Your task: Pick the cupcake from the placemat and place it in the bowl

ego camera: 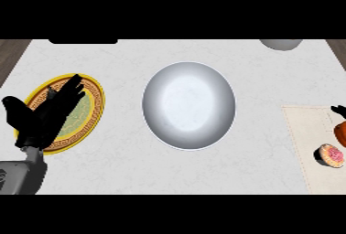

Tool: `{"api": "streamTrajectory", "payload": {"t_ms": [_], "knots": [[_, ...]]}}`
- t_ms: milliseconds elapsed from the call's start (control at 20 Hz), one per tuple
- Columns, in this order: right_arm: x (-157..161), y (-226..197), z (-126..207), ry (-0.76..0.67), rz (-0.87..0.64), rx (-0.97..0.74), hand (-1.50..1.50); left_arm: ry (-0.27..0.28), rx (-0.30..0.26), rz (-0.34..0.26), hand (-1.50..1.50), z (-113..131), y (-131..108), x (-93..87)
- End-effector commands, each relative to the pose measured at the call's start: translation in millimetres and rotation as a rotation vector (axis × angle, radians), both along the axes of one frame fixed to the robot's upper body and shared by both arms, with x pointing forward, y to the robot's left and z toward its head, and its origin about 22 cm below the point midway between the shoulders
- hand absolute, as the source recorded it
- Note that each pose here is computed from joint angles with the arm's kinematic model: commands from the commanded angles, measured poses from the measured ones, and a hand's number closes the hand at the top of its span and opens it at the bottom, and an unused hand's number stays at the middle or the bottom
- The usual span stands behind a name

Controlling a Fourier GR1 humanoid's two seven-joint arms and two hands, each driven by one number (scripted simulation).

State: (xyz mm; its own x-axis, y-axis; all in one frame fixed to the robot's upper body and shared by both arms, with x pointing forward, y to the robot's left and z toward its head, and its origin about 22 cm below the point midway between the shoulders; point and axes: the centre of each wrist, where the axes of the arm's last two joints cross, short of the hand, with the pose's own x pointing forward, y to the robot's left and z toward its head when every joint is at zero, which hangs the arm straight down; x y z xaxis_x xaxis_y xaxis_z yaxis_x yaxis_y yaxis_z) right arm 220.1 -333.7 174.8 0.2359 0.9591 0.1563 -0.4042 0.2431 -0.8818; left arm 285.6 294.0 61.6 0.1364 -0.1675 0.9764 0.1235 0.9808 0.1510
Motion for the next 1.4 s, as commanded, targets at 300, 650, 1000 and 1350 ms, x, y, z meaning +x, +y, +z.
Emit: {"api": "streamTrajectory", "payload": {"t_ms": [300,650,1000,1350], "knots": [[3.1,-5.6,-42.4,0.027,-0.021,-0.014,-1.5,0.01,0.001,0.003,0.0,18.6,10.3,-7.6],[41.3,-15.4,-42.0,0.051,-0.033,0.009,-1.5,0.002,-0.003,0.006,0.0,14.9,-7.7,27.7],[30.8,-18.0,-69.0,0.096,-0.031,-0.022,-1.5,0.003,0.003,0.014,0.0,-3.5,29.5,-4.9],[32.2,-13.2,-90.8,0.093,-0.075,-0.033,-1.5,-0.002,-0.004,0.002,0.0,-9.2,11.5,-3.1]]}}
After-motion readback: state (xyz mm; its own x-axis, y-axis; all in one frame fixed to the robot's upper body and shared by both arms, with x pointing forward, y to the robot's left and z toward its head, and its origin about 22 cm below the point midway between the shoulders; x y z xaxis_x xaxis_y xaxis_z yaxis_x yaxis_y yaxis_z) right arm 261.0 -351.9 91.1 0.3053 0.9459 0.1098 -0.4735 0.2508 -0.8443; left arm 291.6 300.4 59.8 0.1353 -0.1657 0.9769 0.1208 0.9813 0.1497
